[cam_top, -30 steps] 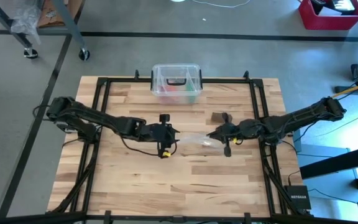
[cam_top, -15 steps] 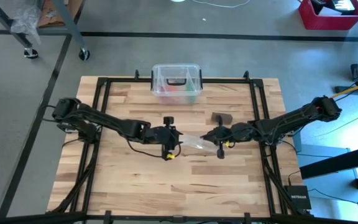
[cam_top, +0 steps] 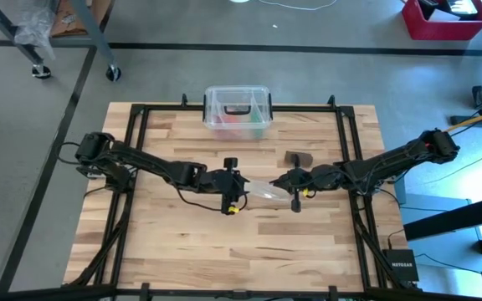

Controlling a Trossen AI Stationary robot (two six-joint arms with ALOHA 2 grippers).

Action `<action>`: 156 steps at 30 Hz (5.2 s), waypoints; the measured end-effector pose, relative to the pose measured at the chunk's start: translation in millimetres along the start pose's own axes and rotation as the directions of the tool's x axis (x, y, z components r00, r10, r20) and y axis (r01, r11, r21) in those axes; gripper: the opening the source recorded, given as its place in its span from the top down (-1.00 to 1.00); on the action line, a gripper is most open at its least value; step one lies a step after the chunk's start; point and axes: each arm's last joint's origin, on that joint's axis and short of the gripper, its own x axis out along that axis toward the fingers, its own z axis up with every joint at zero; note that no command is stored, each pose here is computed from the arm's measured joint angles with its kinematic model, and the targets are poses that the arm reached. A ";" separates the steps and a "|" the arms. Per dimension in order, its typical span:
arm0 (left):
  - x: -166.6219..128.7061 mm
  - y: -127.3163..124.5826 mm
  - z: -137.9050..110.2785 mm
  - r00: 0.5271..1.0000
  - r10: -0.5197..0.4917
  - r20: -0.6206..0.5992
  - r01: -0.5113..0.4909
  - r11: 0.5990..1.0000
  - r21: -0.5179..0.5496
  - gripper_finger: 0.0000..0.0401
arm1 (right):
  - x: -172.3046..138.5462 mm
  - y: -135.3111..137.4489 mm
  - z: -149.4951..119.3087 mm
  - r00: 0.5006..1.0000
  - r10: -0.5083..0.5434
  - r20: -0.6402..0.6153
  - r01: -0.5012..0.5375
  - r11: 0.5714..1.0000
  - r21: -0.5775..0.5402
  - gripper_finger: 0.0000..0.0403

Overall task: Roll bandage
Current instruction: Open the transparent zip bag

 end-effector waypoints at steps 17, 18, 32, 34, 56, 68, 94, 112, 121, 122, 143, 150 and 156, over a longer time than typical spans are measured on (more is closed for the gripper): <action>0.7 0.3 -0.4 0.998 -0.068 0.007 0.069 0.997 -0.046 0.24 | -0.1 0.0 0.1 1.000 0.000 0.001 0.000 1.000 0.002 0.99; 1.2 1.8 -0.6 0.998 -0.064 0.006 0.064 0.997 -0.048 0.24 | -0.1 0.0 0.1 1.000 0.000 0.002 0.000 1.000 0.002 0.99; 5.6 6.8 -3.9 0.993 -0.116 -0.003 0.115 0.990 -0.082 0.24 | 0.0 0.0 -0.2 1.000 0.000 0.001 0.000 1.000 0.002 0.99; 5.7 7.0 -3.9 0.993 -0.115 -0.003 0.115 0.990 -0.082 0.24 | -0.1 0.0 -0.2 1.000 0.000 0.001 0.000 1.000 0.002 0.99; 7.6 11.5 -5.2 0.997 -0.079 -0.012 0.078 0.994 -0.074 0.24 | -0.1 0.0 -0.3 1.000 0.001 0.000 -0.001 1.000 0.002 0.99; 8.0 12.9 -4.9 0.997 -0.074 -0.008 0.073 0.993 -0.092 0.24 | 0.0 0.0 -0.1 1.000 0.001 0.001 -0.001 1.000 0.002 0.99; 8.1 13.5 -1.5 0.996 -0.088 0.030 0.090 0.994 -0.066 0.24 | 0.0 0.1 0.1 1.000 0.001 0.004 -0.001 1.000 0.003 0.99; 6.2 6.8 1.7 0.990 -0.130 0.059 0.132 0.990 -0.043 0.24 | 0.1 0.1 0.5 1.000 0.001 0.008 -0.001 1.000 0.004 0.99; 8.1 13.8 -0.7 0.996 -0.077 0.036 0.079 0.995 -0.059 0.24 | 0.0 0.2 0.8 1.000 0.002 0.011 -0.002 1.000 0.004 0.99; 8.1 13.5 -1.1 0.996 -0.078 0.036 0.080 0.995 -0.059 0.24 | 0.0 0.2 0.8 1.000 0.002 0.011 -0.002 1.000 0.005 0.99; 9.4 15.1 -4.2 1.000 -0.021 0.011 0.022 0.999 -0.035 0.24 | 0.0 0.2 0.9 1.000 0.002 0.013 -0.002 1.000 0.005 0.99; 8.6 14.4 -3.7 1.000 -0.023 0.012 0.023 0.999 -0.029 0.24 | 0.0 0.2 1.0 1.000 0.002 0.013 -0.002 1.000 0.005 0.99; 8.5 15.5 -5.1 1.000 0.020 -0.008 -0.020 1.000 -0.021 0.24 | 0.0 0.2 0.9 1.000 0.002 0.013 -0.002 1.000 0.005 0.99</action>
